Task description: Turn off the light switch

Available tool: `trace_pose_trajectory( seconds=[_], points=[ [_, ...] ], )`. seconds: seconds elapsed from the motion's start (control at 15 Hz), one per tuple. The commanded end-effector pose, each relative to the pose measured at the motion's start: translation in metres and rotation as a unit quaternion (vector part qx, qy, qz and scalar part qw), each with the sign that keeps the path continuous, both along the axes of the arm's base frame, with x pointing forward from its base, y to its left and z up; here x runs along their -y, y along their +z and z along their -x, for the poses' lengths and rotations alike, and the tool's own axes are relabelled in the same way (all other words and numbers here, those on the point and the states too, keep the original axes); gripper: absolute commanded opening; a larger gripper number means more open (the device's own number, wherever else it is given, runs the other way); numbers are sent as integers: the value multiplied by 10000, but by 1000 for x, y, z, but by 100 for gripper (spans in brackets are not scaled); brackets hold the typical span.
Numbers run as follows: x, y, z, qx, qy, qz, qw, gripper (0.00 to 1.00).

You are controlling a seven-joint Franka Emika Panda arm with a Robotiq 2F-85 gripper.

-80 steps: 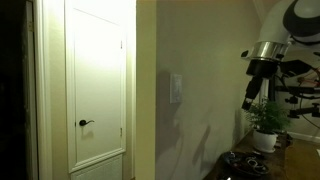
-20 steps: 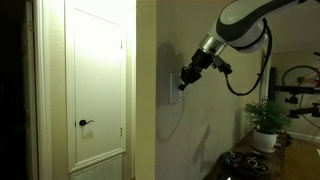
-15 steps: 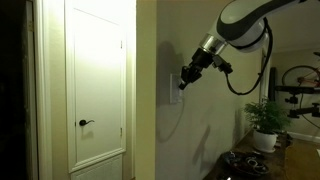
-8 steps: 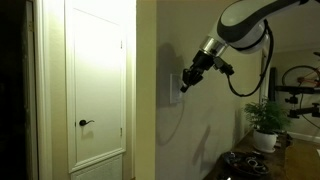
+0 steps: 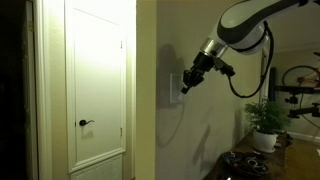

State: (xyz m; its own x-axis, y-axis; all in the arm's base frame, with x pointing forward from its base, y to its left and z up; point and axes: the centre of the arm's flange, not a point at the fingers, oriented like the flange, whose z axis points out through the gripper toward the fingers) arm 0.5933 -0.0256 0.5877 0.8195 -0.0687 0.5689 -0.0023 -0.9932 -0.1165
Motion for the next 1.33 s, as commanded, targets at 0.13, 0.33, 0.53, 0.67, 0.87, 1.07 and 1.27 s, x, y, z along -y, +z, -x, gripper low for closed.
trace_pose_trajectory(
  seconds=[0.13, 0.33, 0.53, 0.67, 0.87, 1.07, 1.27],
  points=[
    [2, 2, 0, 69, -164, -37, 9998, 5],
    [2, 2, -5, 98, -170, -44, 9998, 5],
    [2, 3, -8, 128, -171, -75, 9997, 5],
    [2, 2, -10, 143, -182, -83, 9997, 5],
    [3, 3, -13, 171, -212, -97, 9996, 5],
    [2, 1, -20, 206, -237, -123, 9994, 5],
    [2, 0, -23, 212, -246, -132, 9994, 5]
  ],
)
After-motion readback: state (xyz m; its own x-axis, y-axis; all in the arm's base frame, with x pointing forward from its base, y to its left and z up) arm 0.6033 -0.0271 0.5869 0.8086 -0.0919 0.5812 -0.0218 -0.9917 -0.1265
